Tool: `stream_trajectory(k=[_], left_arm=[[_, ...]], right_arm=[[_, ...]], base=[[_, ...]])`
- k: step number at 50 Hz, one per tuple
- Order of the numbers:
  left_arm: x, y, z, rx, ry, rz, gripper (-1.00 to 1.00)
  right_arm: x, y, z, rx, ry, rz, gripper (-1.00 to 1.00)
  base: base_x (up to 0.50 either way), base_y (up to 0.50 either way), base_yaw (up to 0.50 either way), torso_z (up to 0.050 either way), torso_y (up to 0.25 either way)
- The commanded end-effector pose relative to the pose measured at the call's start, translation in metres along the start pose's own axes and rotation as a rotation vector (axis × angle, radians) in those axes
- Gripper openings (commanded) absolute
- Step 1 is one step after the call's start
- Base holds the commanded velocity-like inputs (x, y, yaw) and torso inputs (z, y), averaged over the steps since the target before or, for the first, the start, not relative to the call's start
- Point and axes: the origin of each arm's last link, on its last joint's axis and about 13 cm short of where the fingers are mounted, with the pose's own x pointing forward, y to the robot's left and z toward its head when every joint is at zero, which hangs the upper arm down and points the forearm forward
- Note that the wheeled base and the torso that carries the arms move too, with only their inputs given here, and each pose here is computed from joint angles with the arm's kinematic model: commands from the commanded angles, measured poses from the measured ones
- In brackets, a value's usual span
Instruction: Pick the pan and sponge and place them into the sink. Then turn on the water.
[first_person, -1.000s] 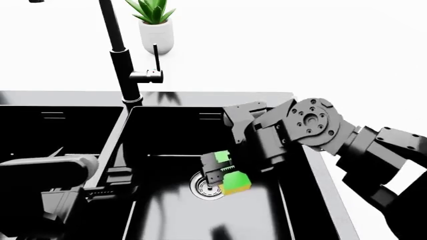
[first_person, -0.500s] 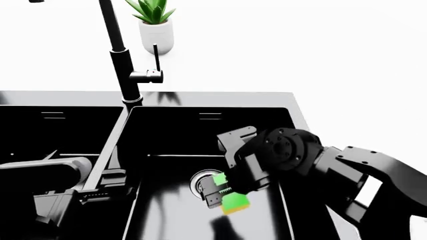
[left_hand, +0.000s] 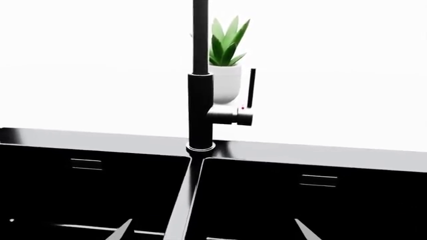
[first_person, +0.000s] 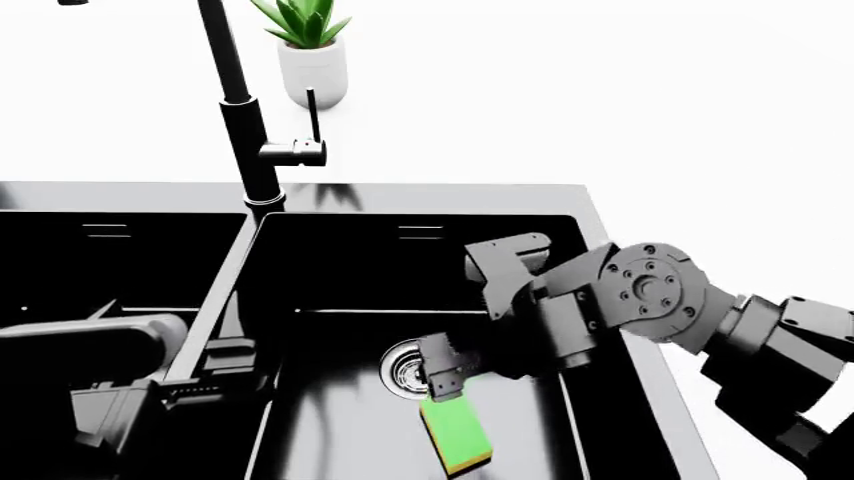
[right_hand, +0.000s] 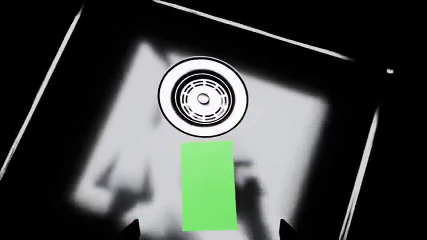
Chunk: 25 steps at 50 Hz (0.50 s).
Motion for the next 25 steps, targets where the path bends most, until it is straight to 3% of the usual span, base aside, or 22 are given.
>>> stream_trajectory(k=[1,7,10,17,25], left_arm=[[0.0,-0.002,0.005,0.013,-0.008,0.0,1.0],[0.001,0.001,0.011,0.026,-0.018,0.014,1.0],[0.002,0.001,0.014,0.028,-0.019,0.015,1.0],[0.002,0.005,0.02,0.041,-0.027,0.027,1.0],[0.002,0.006,0.023,0.045,-0.034,0.034,1.0]], right_arm=[[-0.075,-0.012,-0.02,0.031,-0.233,-0.043,1.0],[-0.104,-0.019,-0.033,0.057,-0.416,-0.1,1.0],[-0.112,-0.026,-0.036,0.071,-0.487,-0.211,1.0],[-0.128,-0.037,-0.045,0.145,-0.7,-0.149,1.0],[-0.128,-0.035,-0.055,0.092,-0.835,-0.228,1.0]], base=[[0.0,0.0,0.0,0.0,0.0],[0.0,0.0,0.0,0.0,0.0],[0.0,0.0,0.0,0.0,0.0],[0.0,0.0,0.0,0.0,0.0],[0.0,0.0,0.0,0.0,0.0]])
